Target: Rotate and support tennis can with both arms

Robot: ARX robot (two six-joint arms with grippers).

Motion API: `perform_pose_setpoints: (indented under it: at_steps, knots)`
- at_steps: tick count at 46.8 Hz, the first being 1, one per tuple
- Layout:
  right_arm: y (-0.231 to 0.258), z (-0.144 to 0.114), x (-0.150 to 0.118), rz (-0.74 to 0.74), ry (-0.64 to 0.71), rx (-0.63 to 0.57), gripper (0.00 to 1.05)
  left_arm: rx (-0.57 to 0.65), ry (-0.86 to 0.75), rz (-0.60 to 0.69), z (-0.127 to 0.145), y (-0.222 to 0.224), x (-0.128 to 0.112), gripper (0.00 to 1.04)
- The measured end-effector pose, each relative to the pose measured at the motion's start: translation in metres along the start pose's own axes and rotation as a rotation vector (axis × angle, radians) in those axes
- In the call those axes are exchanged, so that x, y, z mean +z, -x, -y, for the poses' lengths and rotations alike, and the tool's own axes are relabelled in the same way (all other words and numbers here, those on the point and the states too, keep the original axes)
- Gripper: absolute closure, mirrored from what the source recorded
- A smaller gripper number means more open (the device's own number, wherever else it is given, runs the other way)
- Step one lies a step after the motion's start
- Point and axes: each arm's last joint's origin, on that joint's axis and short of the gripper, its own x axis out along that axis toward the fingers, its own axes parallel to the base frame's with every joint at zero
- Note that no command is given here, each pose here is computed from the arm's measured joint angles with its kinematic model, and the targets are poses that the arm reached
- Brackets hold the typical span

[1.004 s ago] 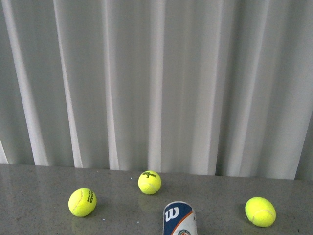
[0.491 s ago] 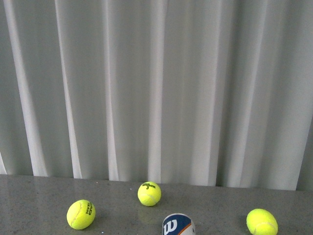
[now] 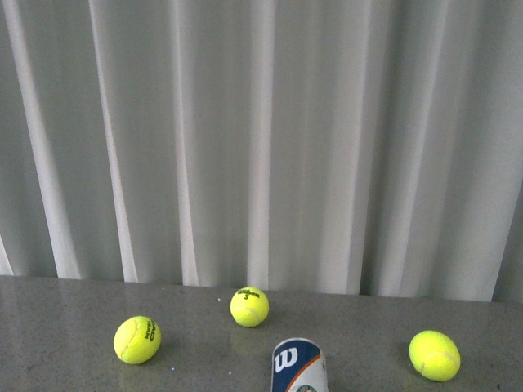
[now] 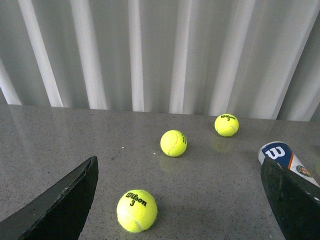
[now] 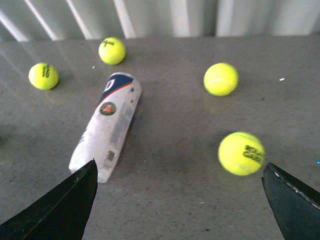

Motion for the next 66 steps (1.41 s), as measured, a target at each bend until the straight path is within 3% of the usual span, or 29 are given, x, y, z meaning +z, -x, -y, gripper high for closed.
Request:
perform_pose_setpoints:
  at_steps: [7,15,27,42,66]
  knots:
    - [-0.064,-0.017,0.019,-0.196,-0.055,0.101,0.07,0.000,0.000,0.000,0.000,0.000,0.000,0.07]
    - [-0.131,-0.040,0.018,-0.378,-0.085,0.125,0.07,0.000,0.000,0.000,0.000,0.000,0.000,0.07]
    - [-0.188,-0.054,0.021,-0.447,-0.114,0.073,0.07,0.001,0.000,0.000,0.000,0.000,0.000,0.07]
    - [-0.224,-0.059,0.013,-0.530,-0.159,0.078,0.07,0.001,0.000,0.000,0.000,0.000,0.000,0.07]
    - [-0.293,-0.057,-0.020,-0.652,-0.182,0.068,0.07,0.000,0.000,0.000,0.000,0.000,0.000,0.07]
